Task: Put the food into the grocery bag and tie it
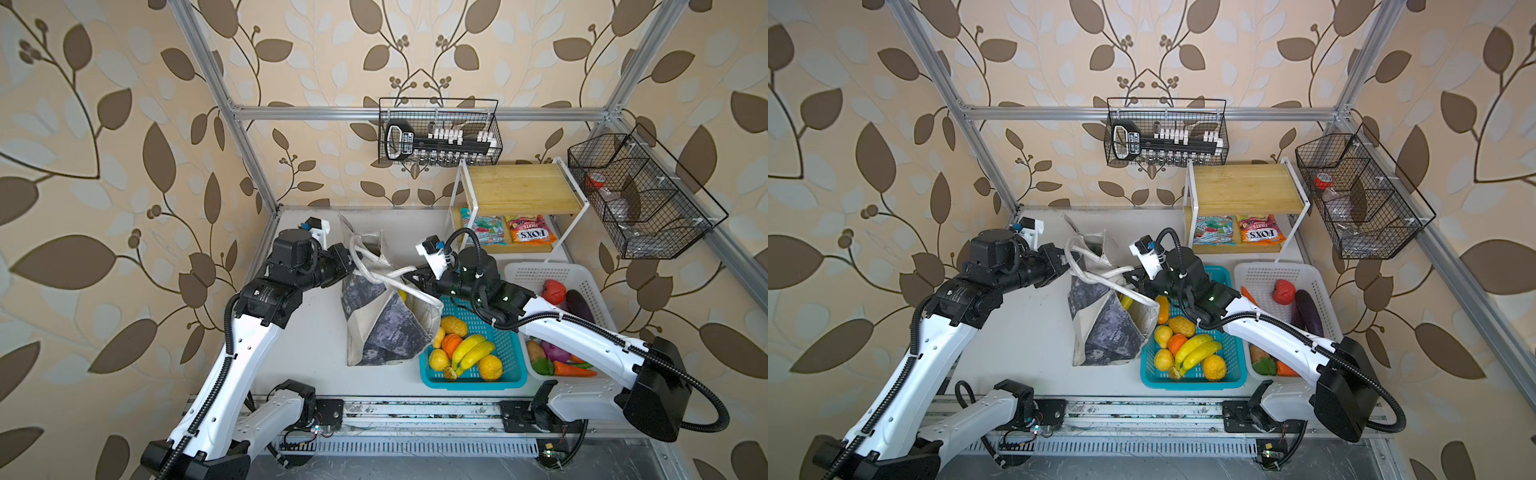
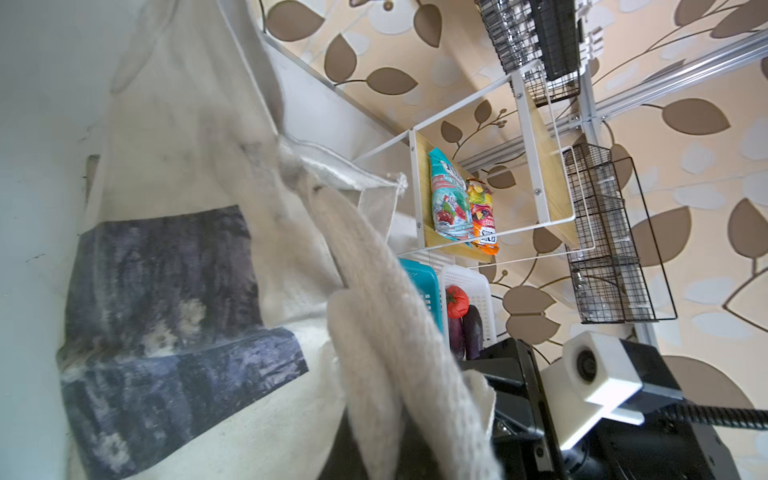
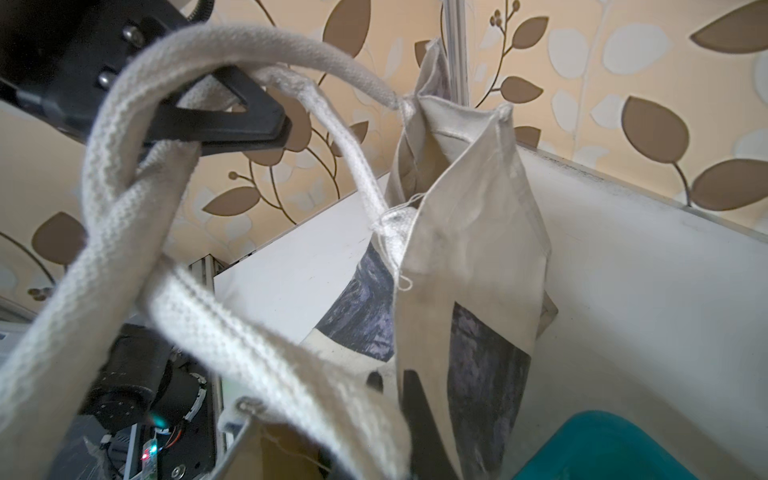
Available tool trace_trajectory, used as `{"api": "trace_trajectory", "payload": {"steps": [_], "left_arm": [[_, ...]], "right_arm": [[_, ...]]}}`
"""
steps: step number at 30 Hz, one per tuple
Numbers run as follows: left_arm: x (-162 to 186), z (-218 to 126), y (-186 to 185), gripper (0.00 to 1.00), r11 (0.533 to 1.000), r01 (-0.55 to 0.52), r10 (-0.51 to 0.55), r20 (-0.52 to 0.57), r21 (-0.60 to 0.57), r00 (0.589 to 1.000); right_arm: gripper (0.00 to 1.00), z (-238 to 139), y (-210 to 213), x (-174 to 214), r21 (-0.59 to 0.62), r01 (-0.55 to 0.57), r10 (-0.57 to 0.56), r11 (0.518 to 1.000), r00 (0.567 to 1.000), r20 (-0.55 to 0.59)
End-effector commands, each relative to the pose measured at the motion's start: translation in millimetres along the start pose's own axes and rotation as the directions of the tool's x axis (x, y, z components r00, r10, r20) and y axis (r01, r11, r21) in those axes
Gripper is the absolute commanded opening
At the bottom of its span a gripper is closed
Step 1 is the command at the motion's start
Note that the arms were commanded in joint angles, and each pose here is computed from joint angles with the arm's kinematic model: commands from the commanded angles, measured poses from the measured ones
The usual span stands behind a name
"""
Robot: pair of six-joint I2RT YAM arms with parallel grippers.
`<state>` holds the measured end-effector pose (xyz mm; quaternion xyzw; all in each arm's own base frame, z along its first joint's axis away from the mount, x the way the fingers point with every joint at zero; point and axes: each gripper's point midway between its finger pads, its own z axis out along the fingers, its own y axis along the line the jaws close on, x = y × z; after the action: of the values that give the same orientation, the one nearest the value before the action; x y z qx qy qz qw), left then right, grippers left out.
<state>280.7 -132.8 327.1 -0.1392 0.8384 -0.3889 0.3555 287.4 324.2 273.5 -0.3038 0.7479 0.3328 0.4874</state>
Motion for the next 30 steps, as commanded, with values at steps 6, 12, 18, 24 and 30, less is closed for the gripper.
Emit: {"api": "trace_trajectory", "payload": {"steps": [6,12,18,24,30], "left_arm": [[-49,-31,52,0.0,0.955,-0.025,0.098,0.235,-0.295,0.967],[-70,-53,63,0.0,0.919,-0.011,0.158,0.341,-0.395,0.927],[-79,-61,72,0.0,0.895,0.011,0.175,0.374,-0.445,0.911],[-106,-70,76,0.0,0.896,0.066,0.159,0.455,-0.44,0.876],[-114,-72,94,0.0,0.862,0.108,0.171,0.486,-0.495,0.857]], "right_arm": [[0.0,-41,-35,-10,0.203,-0.079,0.073,0.976,0.997,0.036],[0.0,-22,-63,-7,0.243,-0.128,0.125,0.961,0.992,0.031],[0.0,29,-64,-23,0.192,-0.162,0.156,0.968,0.987,0.046],[0.0,77,-60,-82,0.143,-0.101,0.094,0.984,0.994,0.054],[0.0,88,-94,-86,0.268,-0.102,0.102,0.958,0.995,0.013]]}}
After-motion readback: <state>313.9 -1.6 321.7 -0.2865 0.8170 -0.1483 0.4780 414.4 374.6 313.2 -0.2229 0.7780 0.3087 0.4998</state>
